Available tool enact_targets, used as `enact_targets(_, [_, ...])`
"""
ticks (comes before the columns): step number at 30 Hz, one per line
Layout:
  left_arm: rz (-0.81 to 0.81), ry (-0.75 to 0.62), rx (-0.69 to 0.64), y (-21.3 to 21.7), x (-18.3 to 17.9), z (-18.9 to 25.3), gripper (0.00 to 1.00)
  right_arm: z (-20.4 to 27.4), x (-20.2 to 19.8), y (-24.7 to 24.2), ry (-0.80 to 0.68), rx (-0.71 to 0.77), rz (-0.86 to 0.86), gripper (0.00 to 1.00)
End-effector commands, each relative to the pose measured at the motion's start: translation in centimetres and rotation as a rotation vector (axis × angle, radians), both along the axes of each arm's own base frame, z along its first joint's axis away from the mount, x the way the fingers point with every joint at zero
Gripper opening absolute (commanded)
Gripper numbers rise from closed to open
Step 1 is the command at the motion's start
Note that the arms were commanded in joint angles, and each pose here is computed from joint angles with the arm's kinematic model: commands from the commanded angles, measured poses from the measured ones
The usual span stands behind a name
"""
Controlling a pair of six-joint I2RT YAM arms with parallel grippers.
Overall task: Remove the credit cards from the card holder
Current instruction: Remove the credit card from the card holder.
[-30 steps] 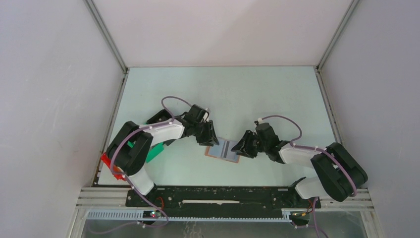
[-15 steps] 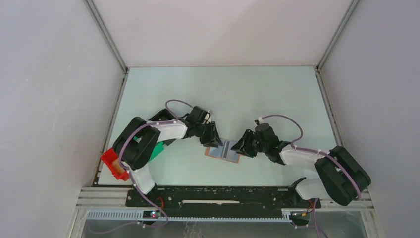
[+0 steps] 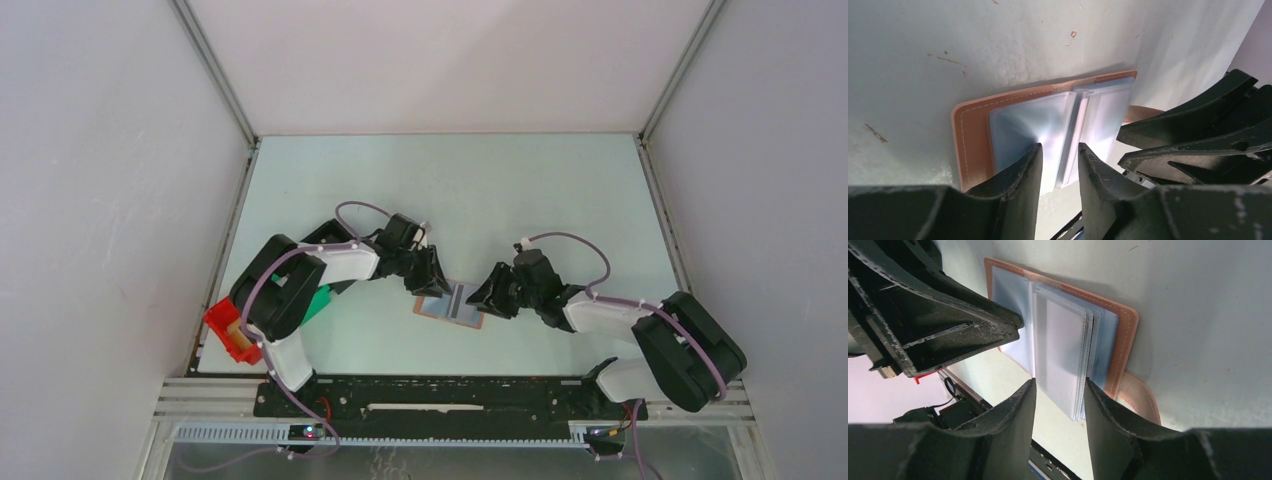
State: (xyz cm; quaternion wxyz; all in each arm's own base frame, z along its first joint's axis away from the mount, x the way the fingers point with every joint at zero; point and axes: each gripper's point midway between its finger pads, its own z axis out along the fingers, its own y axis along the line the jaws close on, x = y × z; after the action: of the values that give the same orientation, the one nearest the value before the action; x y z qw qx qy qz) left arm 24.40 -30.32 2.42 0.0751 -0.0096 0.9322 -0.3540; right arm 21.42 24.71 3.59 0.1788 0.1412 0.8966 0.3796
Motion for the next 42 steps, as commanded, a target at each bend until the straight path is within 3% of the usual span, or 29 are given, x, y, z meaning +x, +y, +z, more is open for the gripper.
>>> enact_targets(1, [0.006, 0.034, 0.095, 1.7, -1.0, -2.7, 0.38, 2.6, 1.6, 0.4, -0.090, 0.015, -0.031, 0.49])
enact_targets(42, [-0.004, 0.035, 0.092, 1.8, -1.2, -2.7, 0.38, 3.3, 1.7, 2.3, -0.106, 0.062, 0.029, 0.48])
